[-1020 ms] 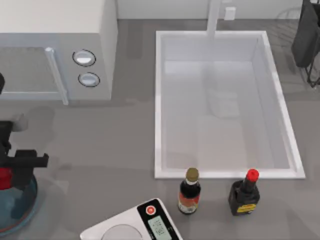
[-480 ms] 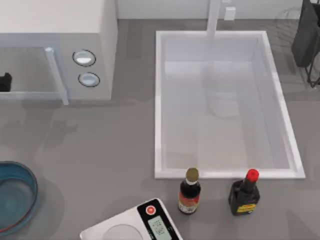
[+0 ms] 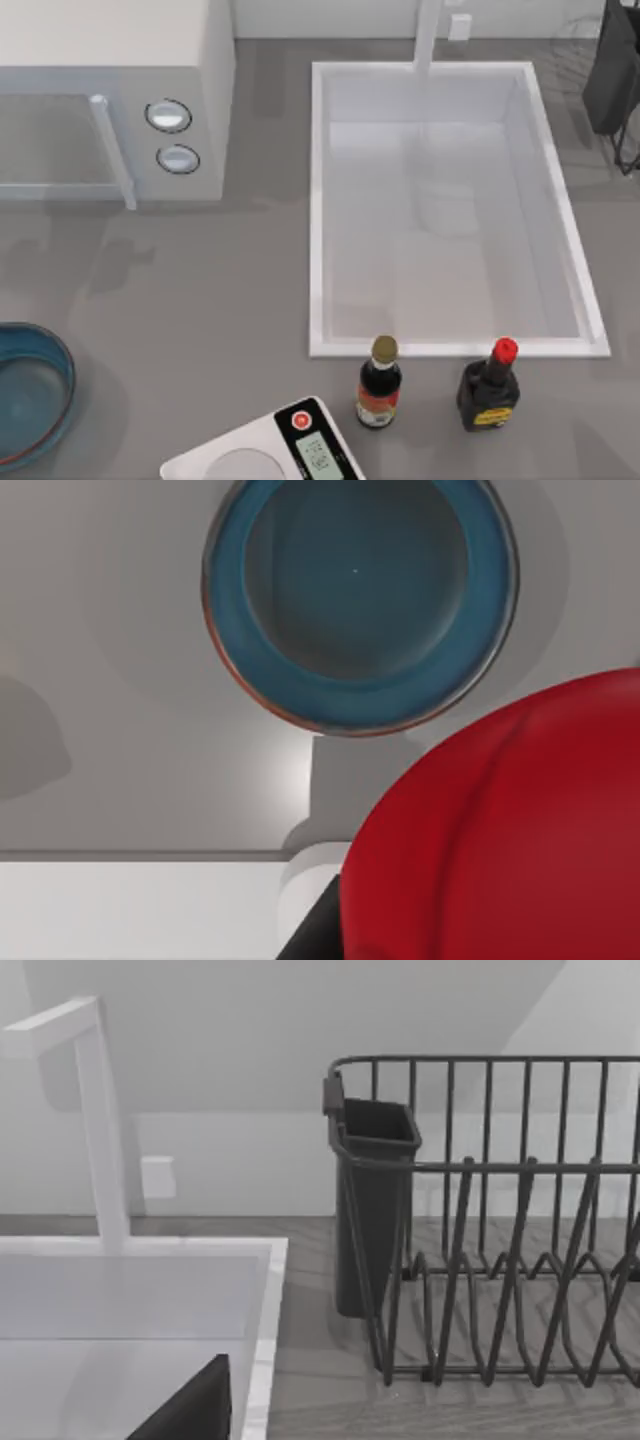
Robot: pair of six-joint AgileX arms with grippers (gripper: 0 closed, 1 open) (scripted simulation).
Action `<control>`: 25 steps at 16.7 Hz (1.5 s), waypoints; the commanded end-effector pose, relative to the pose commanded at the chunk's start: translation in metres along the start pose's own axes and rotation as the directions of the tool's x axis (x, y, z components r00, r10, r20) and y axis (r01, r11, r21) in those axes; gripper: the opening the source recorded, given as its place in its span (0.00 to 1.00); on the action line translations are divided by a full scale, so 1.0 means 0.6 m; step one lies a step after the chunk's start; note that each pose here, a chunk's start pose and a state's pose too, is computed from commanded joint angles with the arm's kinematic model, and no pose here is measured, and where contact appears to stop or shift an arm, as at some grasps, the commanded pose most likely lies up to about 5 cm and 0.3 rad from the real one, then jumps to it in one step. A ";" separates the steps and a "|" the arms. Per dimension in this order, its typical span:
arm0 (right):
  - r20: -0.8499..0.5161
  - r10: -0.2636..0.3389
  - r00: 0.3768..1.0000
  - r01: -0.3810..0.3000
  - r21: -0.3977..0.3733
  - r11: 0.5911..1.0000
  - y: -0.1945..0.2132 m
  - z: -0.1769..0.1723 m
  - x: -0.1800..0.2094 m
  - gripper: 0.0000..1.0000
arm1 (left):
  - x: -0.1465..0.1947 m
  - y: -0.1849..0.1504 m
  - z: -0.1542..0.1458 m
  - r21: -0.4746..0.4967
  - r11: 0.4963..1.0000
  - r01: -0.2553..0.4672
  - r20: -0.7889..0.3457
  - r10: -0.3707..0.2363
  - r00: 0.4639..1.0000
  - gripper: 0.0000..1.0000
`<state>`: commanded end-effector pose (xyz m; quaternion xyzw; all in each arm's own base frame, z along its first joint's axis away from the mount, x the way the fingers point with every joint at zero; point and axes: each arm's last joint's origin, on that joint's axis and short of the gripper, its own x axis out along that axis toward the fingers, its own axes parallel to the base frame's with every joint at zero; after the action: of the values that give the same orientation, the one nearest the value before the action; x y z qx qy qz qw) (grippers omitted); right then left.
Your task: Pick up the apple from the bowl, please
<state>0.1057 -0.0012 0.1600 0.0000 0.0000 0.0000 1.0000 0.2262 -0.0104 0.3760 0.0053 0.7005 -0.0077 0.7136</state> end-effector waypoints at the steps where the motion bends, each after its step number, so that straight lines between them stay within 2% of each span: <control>1: 0.000 0.000 1.000 0.000 0.000 1.000 0.000 0.000 0.000 1.00 | 0.002 0.002 0.002 -0.002 1.000 -0.001 -0.003 0.001 1.000 0.00; 4: 0.000 0.000 1.000 0.000 0.000 1.000 0.000 0.000 0.000 1.00 | 0.014 -0.014 0.017 -0.003 1.000 -0.001 -0.011 0.001 1.000 0.00; 6: 0.000 0.000 1.000 0.000 0.000 1.000 0.000 0.000 0.000 1.00 | 0.037 -0.048 0.040 -0.003 1.000 -0.002 -0.018 0.002 1.000 0.00; 9: 0.000 0.000 1.000 0.000 0.000 1.000 0.000 0.000 0.000 1.00 | 0.086 -0.142 0.065 0.001 1.000 -0.004 -0.024 0.004 1.000 0.00; 12: 0.000 0.000 1.000 0.000 0.000 1.000 0.000 0.000 0.000 1.00 | 0.140 -0.241 0.066 0.002 1.000 -0.004 -0.022 0.005 1.000 0.00; 14: 0.000 0.000 1.000 0.000 0.000 1.000 0.000 0.000 0.000 1.00 | 0.168 -0.282 0.060 0.002 1.000 -0.003 -0.018 0.003 1.000 0.00; 16: 0.000 0.000 1.000 0.000 0.000 1.000 0.000 0.000 0.000 1.00 | 0.180 -0.297 0.056 0.002 1.000 -0.003 -0.018 0.003 1.000 0.00; 21: 0.000 0.000 1.000 0.000 0.000 1.000 0.000 0.000 0.000 1.00 | 0.179 -0.295 0.057 0.001 1.000 -0.001 -0.016 0.001 1.000 0.00; 25: 0.000 0.000 1.000 0.000 0.000 1.000 0.000 0.000 0.000 1.00 | 0.231 -0.299 0.061 0.001 1.000 -0.006 -0.023 0.006 1.000 0.00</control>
<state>0.1057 -0.0012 0.1600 0.0000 0.0000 0.0000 1.0000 0.2619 -0.1911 0.2384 0.0077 0.7085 -0.0060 0.7056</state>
